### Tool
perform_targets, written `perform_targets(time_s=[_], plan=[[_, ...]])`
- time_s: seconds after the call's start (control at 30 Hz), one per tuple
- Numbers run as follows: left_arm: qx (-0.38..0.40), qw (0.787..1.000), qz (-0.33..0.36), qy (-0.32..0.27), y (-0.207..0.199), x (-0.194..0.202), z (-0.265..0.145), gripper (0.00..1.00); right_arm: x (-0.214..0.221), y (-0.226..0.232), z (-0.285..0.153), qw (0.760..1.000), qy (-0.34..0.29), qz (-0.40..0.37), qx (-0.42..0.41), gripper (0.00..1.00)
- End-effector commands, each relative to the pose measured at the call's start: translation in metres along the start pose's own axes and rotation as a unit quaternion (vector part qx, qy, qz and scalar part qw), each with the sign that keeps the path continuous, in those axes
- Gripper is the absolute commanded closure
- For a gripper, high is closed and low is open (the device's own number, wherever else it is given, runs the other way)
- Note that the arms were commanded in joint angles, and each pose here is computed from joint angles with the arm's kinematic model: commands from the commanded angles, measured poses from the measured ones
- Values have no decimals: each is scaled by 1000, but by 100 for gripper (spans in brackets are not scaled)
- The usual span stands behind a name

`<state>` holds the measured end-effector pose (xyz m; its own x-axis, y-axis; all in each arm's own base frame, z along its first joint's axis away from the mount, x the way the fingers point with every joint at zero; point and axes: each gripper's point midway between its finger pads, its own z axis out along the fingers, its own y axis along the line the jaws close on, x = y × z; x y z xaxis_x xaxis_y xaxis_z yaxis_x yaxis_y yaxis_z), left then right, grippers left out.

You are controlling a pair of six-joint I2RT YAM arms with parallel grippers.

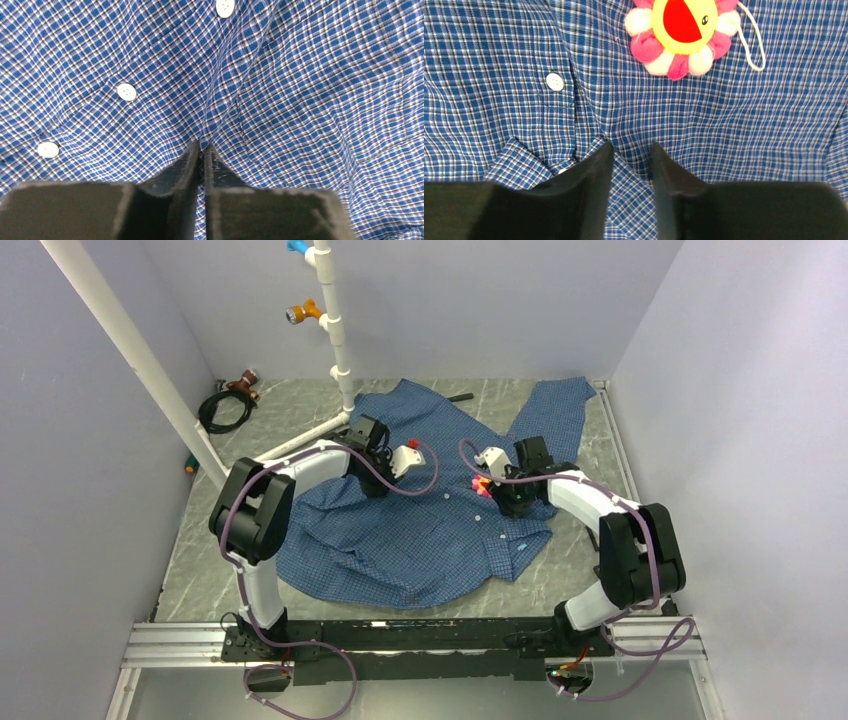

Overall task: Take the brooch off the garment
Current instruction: Adjust the clothes at the center of the board.

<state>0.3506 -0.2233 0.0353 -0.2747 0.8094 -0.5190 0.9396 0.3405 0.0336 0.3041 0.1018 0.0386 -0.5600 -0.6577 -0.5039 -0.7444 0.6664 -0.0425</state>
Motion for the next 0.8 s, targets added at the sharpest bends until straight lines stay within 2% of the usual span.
perform_targets(time_s=[0.0, 0.03, 0.07, 0.3, 0.5, 0.77], plan=[[-4, 1000, 16, -11, -1, -6, -11, 99, -8, -12, -7, 999, -10, -16, 26, 82], [-5, 1000, 18, -11, -2, -5, -15, 100, -10, -7, -12, 1000, -13, -16, 17, 95], [-5, 1000, 23, -11, -5, -3, -19, 100, -13, -2, -17, 1000, -19, -18, 7, 100], [-48, 995, 82, -9, -17, 23, -60, 100, -12, 51, -49, 994, -39, -77, -70, 100], [-70, 986, 149, 1, -35, 55, -72, 100, 14, 80, -51, 987, -8, -110, -118, 100], [-34, 970, 238, 33, -64, 95, -64, 100, 49, 132, -45, 959, 66, -165, -219, 98]])
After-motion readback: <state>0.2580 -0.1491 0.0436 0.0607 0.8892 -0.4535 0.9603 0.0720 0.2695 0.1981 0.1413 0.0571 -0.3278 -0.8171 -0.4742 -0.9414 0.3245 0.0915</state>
